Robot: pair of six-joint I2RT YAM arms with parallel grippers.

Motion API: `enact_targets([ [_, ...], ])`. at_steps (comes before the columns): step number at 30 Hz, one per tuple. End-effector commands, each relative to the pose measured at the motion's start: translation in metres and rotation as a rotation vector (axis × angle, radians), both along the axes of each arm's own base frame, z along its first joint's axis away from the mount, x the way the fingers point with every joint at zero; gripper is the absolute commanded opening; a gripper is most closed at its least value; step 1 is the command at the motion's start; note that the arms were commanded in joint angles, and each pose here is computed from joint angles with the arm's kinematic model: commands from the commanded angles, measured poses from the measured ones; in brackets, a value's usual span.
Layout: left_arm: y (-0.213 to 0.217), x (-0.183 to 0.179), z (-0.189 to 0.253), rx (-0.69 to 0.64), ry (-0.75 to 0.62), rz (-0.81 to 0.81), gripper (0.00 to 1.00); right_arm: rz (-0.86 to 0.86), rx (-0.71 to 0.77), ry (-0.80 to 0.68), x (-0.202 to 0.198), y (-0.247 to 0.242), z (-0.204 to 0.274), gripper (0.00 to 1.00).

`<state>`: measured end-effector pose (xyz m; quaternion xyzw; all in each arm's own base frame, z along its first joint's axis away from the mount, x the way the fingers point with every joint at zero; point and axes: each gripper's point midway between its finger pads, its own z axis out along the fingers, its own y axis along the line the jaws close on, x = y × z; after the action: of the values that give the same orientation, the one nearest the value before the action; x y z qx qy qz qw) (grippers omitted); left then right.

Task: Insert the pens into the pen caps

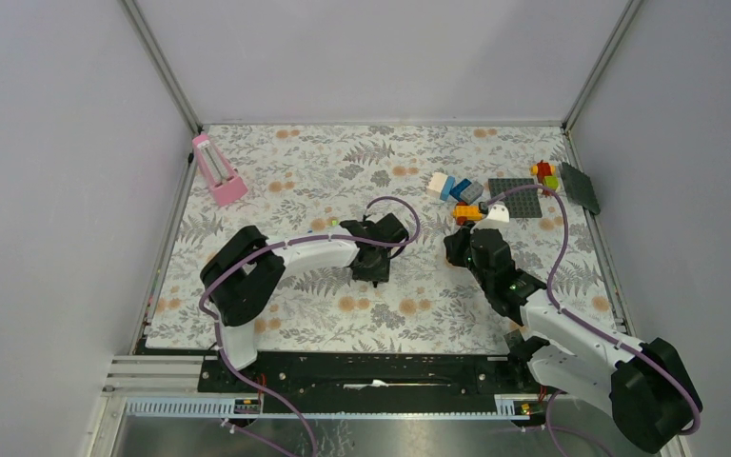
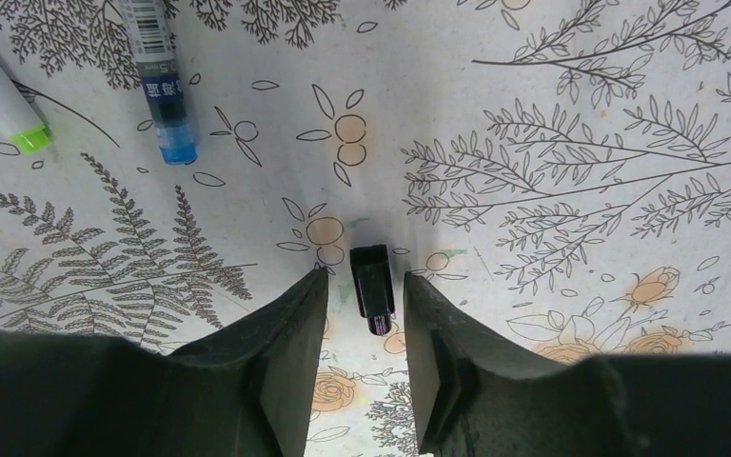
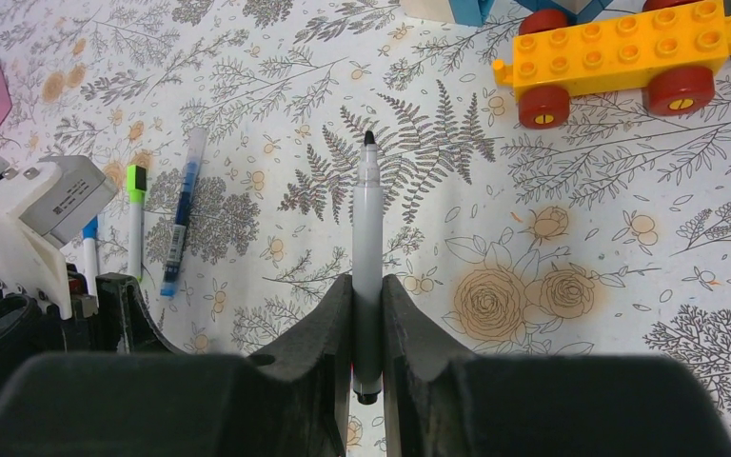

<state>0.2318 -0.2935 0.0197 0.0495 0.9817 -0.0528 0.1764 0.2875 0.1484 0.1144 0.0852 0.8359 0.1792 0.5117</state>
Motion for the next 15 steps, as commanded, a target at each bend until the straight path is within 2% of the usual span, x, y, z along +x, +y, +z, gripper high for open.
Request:
enact_targets([
  [1,-0.0072,0.0037,0.0090,-0.006,-0.018,-0.014,0.39,-0.008,0.030,-0.025,0.0055,0.0009,0.0071,0.00],
  [7,-0.0073,0.0027,0.0066,0.010,-0.014,-0.028,0.24,-0.004,0.035,-0.024,0.0059,0.0014,0.0072,0.00],
  [9,-0.0067,0.0030,0.0069,0.017,-0.016,-0.037,0.22,-0.002,0.035,-0.022,0.0064,0.0014,0.0070,0.00],
  [12,-0.0039,0.0029,0.0077,0.030,-0.023,-0.050,0.24,-0.003,0.037,-0.022,0.0061,0.0011,0.0070,0.00],
  [15,-0.0028,0.0031,0.0091,0.037,-0.029,-0.060,0.35,-0.002,0.041,-0.024,0.0062,0.0010,0.0072,0.00],
])
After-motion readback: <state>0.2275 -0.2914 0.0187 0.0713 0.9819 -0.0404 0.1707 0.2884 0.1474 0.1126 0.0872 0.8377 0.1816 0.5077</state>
